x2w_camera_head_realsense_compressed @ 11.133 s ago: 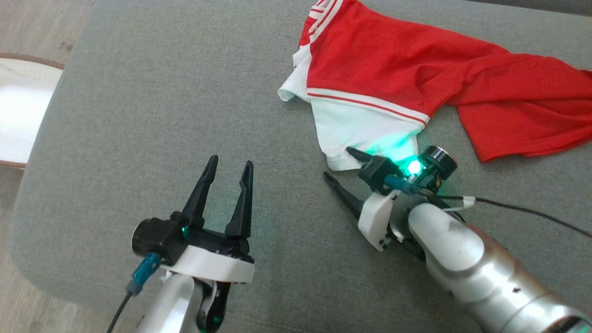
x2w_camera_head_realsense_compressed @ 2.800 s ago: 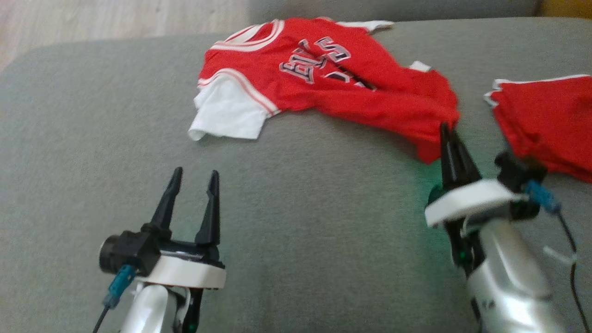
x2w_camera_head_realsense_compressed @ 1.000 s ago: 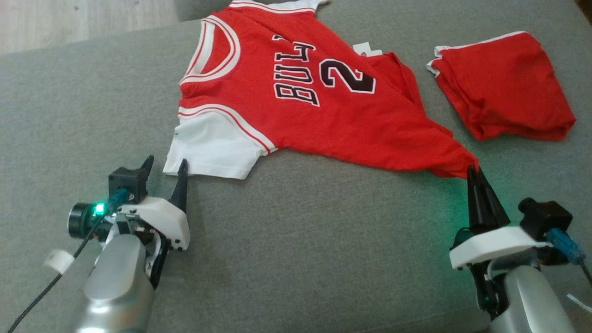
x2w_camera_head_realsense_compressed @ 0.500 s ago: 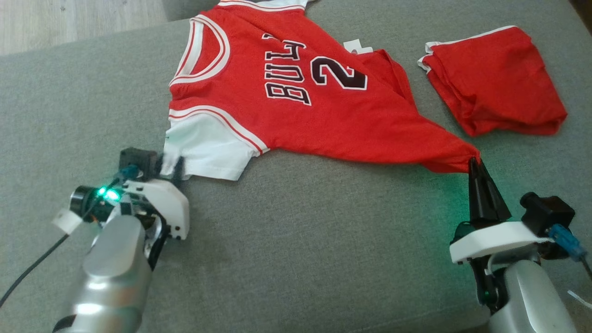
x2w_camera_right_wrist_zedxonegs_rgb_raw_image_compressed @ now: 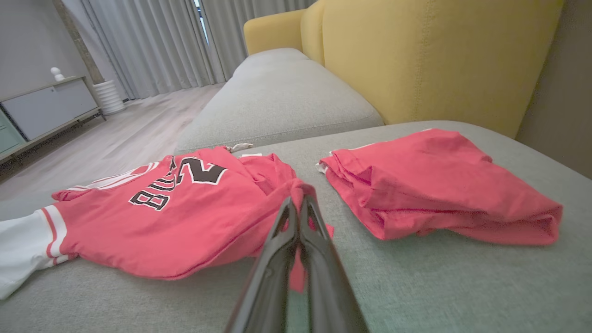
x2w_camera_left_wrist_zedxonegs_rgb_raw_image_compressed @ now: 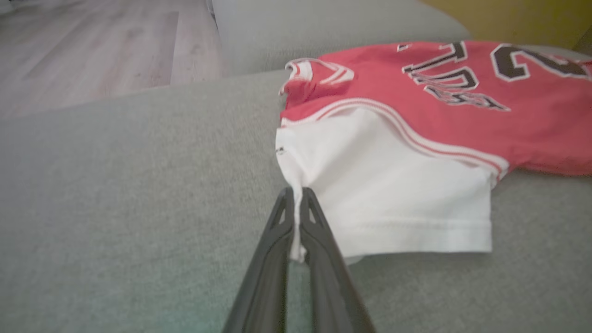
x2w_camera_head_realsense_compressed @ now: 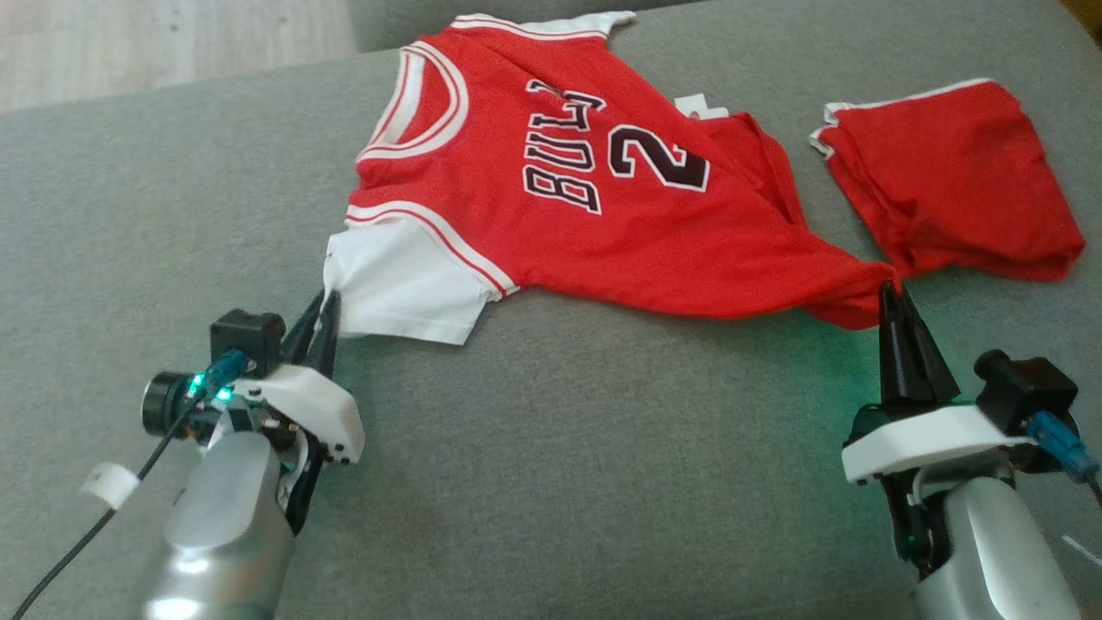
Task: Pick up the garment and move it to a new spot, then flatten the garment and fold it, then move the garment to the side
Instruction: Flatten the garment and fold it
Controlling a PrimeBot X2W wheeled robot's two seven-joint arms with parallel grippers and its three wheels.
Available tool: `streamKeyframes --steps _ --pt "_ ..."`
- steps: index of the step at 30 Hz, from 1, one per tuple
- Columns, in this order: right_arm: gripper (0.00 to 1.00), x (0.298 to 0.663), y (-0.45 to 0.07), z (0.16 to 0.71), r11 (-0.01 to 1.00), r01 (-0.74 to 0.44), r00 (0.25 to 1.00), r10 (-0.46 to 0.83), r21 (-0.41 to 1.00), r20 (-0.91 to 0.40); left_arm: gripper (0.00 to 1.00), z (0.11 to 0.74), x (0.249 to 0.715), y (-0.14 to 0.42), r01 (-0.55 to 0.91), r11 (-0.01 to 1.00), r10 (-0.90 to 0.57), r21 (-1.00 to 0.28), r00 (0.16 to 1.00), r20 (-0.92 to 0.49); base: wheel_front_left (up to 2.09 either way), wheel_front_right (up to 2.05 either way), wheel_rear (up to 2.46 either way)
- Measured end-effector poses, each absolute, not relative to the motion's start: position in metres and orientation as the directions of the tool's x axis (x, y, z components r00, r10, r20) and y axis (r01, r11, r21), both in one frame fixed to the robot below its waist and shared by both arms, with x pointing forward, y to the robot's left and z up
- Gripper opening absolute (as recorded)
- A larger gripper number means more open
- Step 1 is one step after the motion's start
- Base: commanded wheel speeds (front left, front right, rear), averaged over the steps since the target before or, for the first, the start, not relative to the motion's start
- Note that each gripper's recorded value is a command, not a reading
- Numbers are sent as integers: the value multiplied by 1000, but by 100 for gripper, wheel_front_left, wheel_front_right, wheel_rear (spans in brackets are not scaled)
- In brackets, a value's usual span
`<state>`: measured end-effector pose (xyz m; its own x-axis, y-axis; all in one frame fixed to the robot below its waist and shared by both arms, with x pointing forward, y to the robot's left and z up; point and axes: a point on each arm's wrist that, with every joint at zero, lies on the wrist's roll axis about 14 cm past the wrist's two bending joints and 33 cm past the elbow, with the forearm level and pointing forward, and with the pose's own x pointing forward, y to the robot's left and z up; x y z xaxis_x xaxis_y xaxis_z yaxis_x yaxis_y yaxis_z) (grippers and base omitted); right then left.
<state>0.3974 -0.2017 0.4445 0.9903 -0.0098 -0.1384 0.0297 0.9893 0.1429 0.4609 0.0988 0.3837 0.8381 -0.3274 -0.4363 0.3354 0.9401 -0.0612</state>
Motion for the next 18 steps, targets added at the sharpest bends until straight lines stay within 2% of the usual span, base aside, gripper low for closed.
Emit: streamKeyframes --steps 8,18 --pt "0 406 -185 463 992 -32 995 43 123 -91 0 438 471 119 264 961 -276 -81 935 -224 0 0 0" --pt "0 395 -163 472 987 -99 991 109 125 -76 0 427 422 147 210 974 -223 -83 947 -229 0 0 0"
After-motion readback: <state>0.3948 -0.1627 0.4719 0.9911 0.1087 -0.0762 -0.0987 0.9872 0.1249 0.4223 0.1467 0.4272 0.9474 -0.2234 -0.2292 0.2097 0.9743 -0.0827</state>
